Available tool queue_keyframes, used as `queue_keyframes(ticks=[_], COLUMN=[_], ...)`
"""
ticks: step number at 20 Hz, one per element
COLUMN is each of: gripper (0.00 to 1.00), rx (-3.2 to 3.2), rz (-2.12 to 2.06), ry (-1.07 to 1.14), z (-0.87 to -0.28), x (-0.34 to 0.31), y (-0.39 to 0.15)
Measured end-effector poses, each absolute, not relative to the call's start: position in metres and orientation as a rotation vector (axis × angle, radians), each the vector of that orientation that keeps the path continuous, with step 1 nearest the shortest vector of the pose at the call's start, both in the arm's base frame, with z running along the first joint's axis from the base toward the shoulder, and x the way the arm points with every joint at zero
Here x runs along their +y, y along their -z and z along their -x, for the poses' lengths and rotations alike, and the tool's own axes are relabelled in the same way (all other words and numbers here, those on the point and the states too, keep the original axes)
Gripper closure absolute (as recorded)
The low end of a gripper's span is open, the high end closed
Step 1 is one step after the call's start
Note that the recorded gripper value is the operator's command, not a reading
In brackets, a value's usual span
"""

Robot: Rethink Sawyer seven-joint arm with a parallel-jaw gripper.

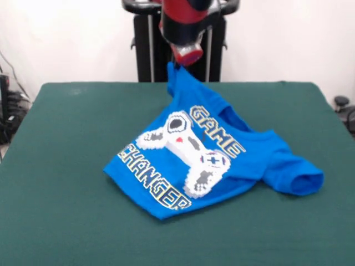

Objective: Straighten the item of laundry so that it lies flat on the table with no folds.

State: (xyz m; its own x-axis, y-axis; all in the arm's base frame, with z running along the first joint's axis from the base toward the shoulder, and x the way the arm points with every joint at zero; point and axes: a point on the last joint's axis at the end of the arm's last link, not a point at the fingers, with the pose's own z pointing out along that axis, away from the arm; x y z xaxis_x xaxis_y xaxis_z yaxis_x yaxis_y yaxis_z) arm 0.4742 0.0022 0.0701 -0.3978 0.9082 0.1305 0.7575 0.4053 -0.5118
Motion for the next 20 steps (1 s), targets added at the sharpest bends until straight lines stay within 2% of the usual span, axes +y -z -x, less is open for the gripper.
queue_keyframes(ticks=[6,12,13,20], gripper=[1.00,1.00,0.00,0.00], rx=[-2.246,-2.223,-2.214,-2.188], rz=[1.446,1.457,1.456,1.473], ry=[-0.545,-0.571,-0.582,-0.545], z=[-0.443,-0.424,-0.417,-0.415], x=[-0.016,-0.047,-0.059,-0.076], y=[-0.104,-0.109,-0.108,-0.103])
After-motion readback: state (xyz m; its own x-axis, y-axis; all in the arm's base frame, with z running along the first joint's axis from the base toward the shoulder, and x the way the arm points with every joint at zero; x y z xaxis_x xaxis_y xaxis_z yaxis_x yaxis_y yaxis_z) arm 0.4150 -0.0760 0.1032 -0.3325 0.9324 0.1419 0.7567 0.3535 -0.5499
